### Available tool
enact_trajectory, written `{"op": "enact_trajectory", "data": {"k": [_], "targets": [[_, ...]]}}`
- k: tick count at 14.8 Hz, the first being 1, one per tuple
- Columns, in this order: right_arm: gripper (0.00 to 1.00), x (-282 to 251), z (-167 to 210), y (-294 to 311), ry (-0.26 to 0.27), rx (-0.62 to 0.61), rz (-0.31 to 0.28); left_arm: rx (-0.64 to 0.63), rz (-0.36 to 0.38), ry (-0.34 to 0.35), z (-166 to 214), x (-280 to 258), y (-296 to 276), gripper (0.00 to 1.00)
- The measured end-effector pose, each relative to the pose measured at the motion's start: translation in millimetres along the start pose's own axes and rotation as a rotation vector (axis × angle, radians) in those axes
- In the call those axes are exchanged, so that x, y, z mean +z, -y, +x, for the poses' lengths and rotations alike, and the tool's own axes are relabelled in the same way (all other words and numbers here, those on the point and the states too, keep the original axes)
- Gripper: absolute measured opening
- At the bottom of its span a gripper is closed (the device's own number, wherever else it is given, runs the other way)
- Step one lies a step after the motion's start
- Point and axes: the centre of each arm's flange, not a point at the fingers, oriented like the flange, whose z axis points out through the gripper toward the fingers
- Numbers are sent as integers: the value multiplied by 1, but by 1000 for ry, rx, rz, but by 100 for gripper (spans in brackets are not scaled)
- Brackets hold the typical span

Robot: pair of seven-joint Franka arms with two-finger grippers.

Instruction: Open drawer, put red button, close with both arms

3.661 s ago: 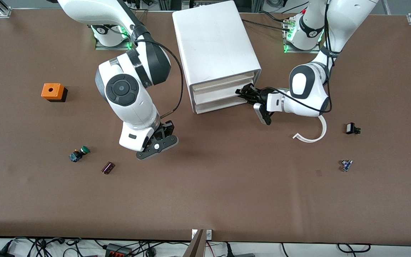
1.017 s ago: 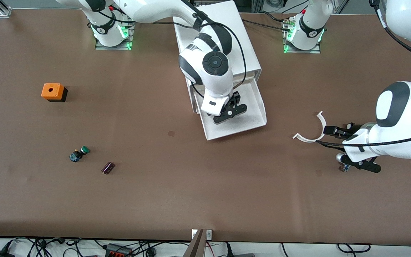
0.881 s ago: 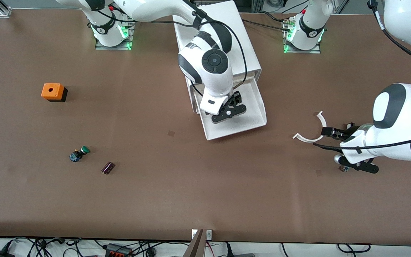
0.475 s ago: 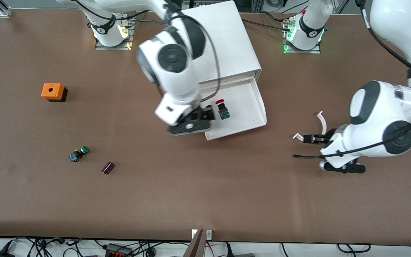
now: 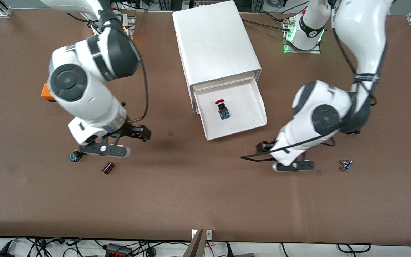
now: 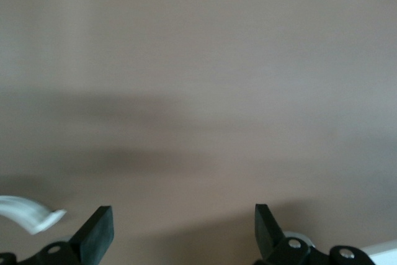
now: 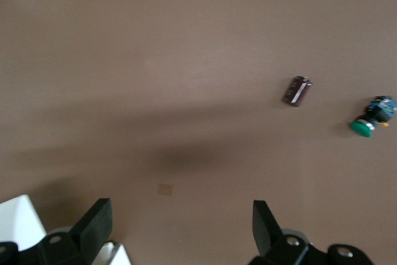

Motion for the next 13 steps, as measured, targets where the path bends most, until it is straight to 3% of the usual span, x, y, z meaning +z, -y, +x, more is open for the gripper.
{"op": "enact_trajectory", "data": {"k": [2,5,9,13], "targets": [[100,7,16,-45,24,-13,-12,-31,-24,-17,-23,31,-29,100],[100,11,38,-119,63,-47,-21,-35,-16,13,-52,69,-49,100],[100,-3,53,-192,55,-41,-11,-38,23,80,-83,93,-52,100],[100,-42,48,-225,9,-16,-1,-15,106,272,-134,86,-74,100]]}}
